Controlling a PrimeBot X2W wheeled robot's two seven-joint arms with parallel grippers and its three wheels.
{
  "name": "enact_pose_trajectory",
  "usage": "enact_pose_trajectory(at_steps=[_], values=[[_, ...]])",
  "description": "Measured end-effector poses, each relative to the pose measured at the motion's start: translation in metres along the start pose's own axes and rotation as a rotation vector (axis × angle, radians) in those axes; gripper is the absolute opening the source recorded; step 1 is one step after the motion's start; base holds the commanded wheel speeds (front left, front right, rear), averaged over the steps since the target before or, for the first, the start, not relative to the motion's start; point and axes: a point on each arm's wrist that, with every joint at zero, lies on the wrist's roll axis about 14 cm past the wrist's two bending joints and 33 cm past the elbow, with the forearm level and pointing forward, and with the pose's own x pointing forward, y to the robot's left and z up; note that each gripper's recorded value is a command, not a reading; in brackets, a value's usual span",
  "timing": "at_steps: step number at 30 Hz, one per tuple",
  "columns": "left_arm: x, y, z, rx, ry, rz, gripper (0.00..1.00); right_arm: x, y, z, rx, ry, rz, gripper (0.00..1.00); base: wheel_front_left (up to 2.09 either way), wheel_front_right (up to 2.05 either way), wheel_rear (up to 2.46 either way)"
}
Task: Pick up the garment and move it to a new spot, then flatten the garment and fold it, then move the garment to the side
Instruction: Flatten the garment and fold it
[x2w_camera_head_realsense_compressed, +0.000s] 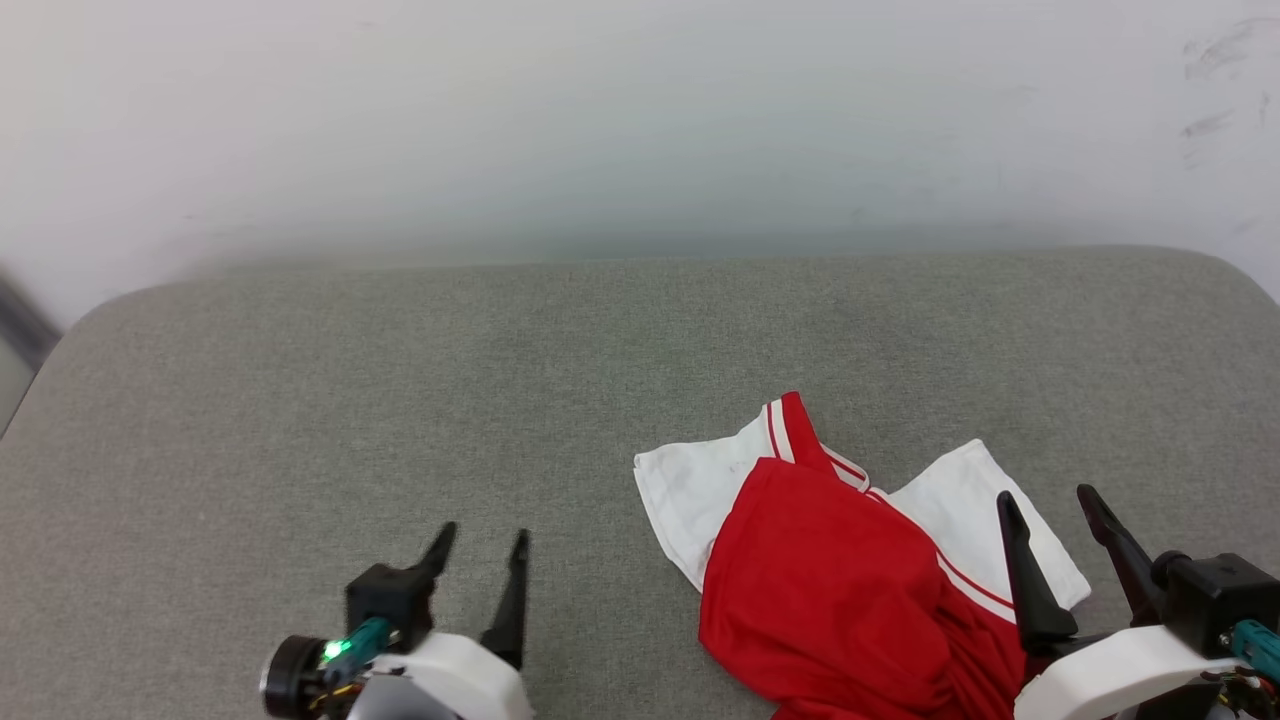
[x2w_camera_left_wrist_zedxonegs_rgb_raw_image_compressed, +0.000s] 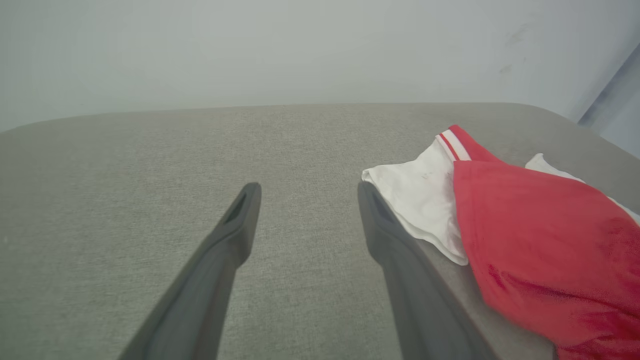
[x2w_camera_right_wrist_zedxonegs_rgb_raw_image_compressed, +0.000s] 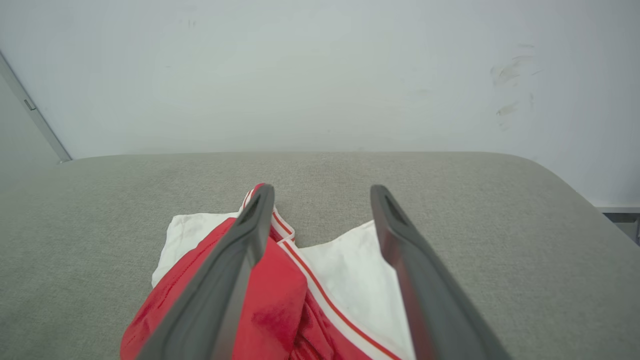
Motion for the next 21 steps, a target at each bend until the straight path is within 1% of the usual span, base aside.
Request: enact_pose_trajectory(at_steps=[4,8,12,16,21], values=[[0.008,-0.031,-0.009,-0.009,0.093,-0.117,1.00,0.000,0.003,0.002,0.003,0.004,0.009,1.00,0.00,0.00,0.00],[0.018,-0.072,-0.017,0.015,0.207,-0.273,1.00,0.002,0.003,0.002,0.002,0.016,0.011,1.00,0.00,0.00,0.00],[0.018,-0.106,-0.042,0.080,0.382,-0.424,1.00,0.006,0.003,0.001,0.001,0.024,0.008,1.00,0.00,0.00,0.00],[0.017,-0.125,-0.067,0.144,0.528,-0.523,1.00,0.012,-0.001,-0.004,0.009,0.039,-0.001,1.00,0.00,0.00,0.00],[0.014,-0.133,-0.101,0.205,0.686,-0.594,1.00,0.019,-0.008,-0.014,0.029,0.062,-0.020,1.00,0.00,0.00,0.00]])
